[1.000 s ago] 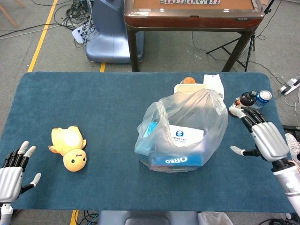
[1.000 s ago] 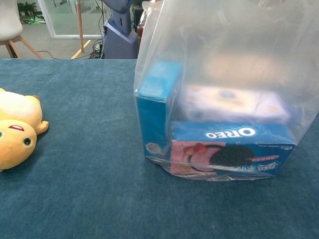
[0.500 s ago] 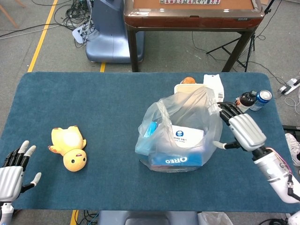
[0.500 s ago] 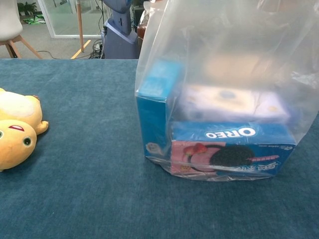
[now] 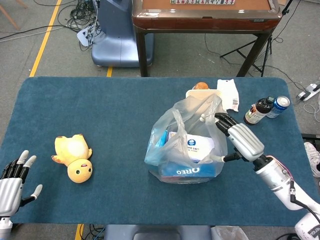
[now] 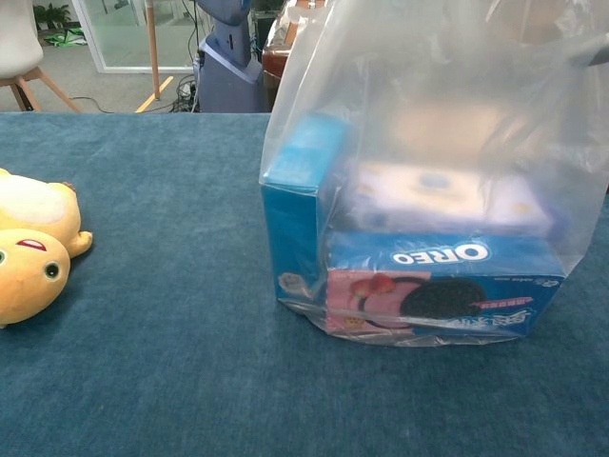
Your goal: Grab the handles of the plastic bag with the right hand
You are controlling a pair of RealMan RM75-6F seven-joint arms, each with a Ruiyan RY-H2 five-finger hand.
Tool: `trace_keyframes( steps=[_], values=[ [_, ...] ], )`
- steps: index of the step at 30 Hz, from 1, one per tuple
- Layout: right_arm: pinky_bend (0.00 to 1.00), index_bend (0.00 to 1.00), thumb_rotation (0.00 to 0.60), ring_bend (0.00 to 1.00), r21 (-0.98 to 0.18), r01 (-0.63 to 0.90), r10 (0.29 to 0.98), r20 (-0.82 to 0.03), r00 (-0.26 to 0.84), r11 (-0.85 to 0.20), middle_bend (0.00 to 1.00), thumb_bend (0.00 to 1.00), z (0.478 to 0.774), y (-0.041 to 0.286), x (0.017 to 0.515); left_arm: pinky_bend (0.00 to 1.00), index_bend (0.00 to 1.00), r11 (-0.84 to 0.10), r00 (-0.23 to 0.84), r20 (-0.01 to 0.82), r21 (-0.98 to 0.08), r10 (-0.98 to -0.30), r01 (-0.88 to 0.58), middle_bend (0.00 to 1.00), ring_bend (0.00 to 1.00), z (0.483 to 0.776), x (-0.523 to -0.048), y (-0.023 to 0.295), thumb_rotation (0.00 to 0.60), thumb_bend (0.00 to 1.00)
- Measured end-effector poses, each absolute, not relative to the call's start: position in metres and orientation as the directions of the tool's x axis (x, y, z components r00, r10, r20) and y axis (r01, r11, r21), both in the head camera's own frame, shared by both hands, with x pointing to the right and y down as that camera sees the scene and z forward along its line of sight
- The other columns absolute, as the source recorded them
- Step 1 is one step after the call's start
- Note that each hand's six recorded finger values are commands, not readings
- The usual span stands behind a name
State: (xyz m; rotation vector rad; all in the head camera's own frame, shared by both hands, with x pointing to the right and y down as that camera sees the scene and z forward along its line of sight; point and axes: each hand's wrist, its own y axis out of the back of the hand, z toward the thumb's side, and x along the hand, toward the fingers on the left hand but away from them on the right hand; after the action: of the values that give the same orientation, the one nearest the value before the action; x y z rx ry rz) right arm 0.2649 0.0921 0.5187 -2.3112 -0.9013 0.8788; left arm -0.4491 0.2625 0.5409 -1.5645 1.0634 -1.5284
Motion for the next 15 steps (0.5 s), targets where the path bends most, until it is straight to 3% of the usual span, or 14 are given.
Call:
trace_keyframes(
  steps=[8, 15],
  values=[
    [0.09, 0.10, 0.600, 0.06, -0.428, 0.513, 0.661, -0.363, 0.656, -0.744, 0.22, 0.00, 0.524, 0.100, 0.250, 0.09, 0.11, -0.417, -0.042, 0.421, -0.905, -0.906, -0.084, 0.00, 0.06, 0.536, -0.452, 0.264, 0.600, 0.27],
    [0.09, 0.19, 0.600, 0.10, -0.168, 0.594, 0.609, -0.369, 0.702, -0.787, 0.29, 0.00, 0.534, 0.103, 0.249, 0.09, 0.11, -0.416, -0.048, 0.421, -0.905, -0.906, -0.083, 0.00, 0.06, 0.535, -0.454, 0.265, 0.600, 0.27]
  ],
)
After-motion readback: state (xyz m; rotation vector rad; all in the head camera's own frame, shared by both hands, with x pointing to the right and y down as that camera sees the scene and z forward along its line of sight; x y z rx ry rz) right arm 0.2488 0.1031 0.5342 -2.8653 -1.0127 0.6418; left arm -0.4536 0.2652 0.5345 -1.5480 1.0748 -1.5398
